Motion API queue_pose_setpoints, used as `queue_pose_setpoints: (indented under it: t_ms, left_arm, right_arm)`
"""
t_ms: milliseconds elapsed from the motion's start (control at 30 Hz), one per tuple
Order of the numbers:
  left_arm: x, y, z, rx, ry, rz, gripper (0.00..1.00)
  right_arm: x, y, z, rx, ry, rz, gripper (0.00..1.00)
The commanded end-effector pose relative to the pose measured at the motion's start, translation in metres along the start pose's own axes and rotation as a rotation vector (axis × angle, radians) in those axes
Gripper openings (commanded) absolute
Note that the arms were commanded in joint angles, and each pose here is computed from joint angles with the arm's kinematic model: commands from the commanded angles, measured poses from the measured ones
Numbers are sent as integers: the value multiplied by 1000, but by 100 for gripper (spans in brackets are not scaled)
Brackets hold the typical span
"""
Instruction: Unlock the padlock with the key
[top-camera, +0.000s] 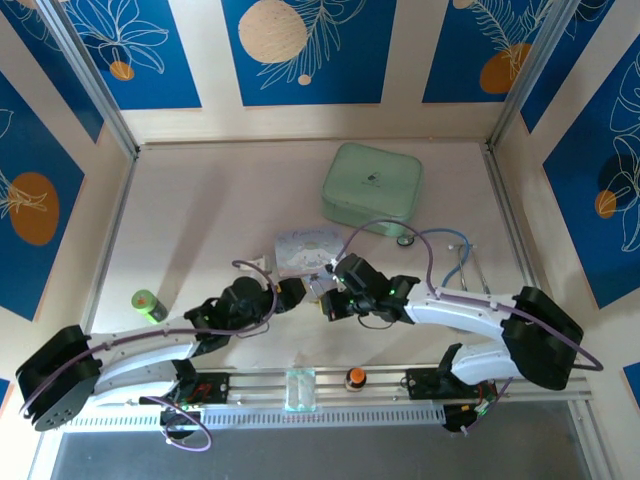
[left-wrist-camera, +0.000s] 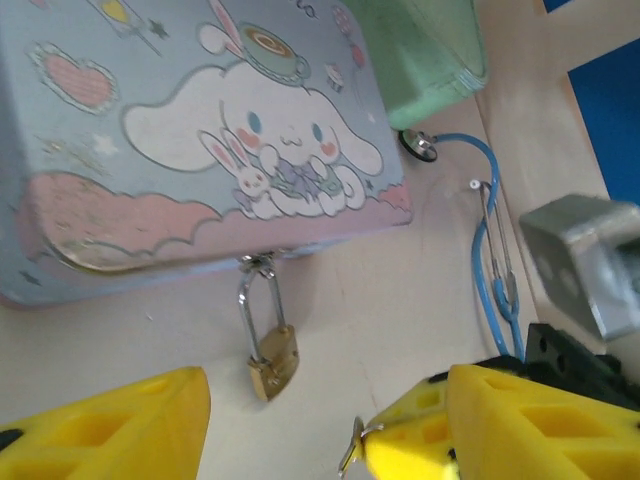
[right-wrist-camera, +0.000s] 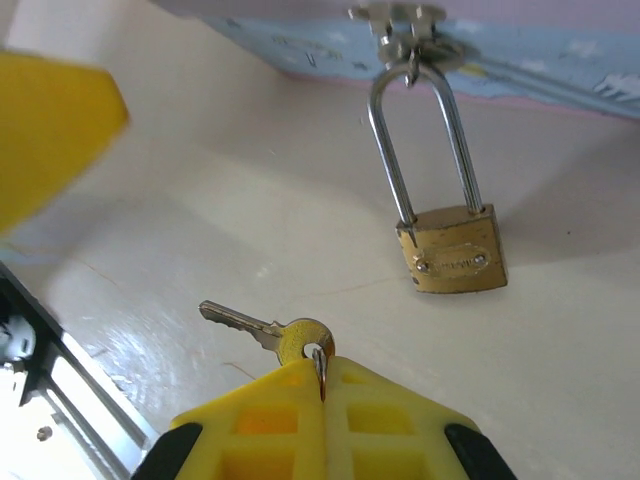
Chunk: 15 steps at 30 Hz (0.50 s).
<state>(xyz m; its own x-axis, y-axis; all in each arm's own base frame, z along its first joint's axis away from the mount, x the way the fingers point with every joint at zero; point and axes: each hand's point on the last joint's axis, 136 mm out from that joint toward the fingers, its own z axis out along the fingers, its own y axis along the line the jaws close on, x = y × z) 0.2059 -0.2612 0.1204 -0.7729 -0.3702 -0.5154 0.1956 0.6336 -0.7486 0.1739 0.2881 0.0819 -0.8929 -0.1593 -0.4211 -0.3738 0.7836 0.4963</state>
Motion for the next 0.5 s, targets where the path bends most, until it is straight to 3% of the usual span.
queue_pose_setpoints:
  t_ms: [0, 300, 467]
  left_arm:
    - [-7, -30, 0, 61, -19, 26, 59]
    - [4, -47, 10, 88, 25, 47, 43]
    - [4, -43, 14, 62, 28, 56, 44]
  right_arm:
    - [-21, 7, -17, -2, -81, 61, 0]
    - [-39, 17, -37, -46, -163, 72, 0]
    - [-36, 20, -38, -58, -157, 67, 0]
